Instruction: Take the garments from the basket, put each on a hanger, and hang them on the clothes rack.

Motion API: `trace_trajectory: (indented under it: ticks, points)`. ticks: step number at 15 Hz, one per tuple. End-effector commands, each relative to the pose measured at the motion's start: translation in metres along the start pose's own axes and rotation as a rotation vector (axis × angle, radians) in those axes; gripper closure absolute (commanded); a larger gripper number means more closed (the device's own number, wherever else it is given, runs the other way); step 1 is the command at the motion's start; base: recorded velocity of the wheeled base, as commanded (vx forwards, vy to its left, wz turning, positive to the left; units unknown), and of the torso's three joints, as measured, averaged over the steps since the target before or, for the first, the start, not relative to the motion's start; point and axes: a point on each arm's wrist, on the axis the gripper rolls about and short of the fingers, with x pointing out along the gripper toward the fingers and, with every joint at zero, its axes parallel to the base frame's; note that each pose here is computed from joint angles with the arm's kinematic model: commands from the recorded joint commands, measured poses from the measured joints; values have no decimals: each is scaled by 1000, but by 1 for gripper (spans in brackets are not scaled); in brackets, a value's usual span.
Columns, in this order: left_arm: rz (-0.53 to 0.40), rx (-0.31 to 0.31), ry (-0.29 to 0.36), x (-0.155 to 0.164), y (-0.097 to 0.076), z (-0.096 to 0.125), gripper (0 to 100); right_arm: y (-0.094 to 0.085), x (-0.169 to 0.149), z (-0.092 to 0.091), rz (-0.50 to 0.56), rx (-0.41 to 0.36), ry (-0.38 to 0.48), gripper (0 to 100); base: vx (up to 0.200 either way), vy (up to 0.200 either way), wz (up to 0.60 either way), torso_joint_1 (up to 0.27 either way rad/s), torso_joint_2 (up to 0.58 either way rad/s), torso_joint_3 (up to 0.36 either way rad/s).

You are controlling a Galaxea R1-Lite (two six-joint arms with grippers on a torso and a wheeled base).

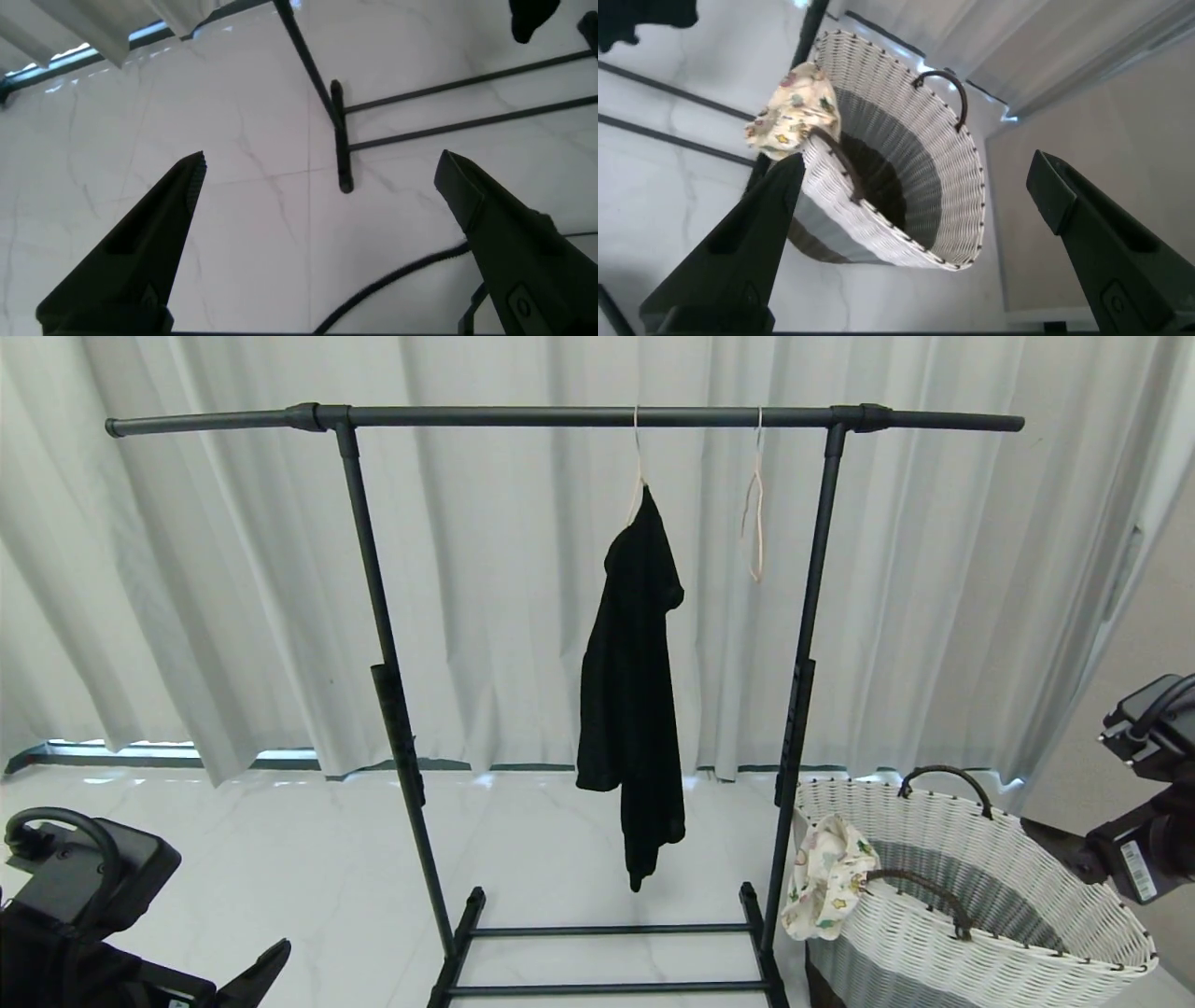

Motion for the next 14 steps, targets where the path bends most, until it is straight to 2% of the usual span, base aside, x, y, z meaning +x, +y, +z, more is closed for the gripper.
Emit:
trace_trajectory:
  ticks: [1, 2, 9, 14]
  points:
    - [6, -6, -2, 0, 1, 0, 0, 1, 1, 0, 21, -1, -5, 0, 0, 0, 0, 0, 0, 0]
    - [6, -7, -3, -1, 1, 0, 0, 1, 1, 1, 34, -1, -10, 0, 0, 0, 0, 0, 0, 0]
    - [6, -3, 1, 0, 1, 1, 0, 0, 1, 3, 49, 4, -24, 0, 200, 0, 0, 1, 2, 4]
    - [6, -4, 0, 0, 1, 1, 0, 2, 6, 1, 58, 0, -1, 0, 200, 0, 0, 2, 3, 1]
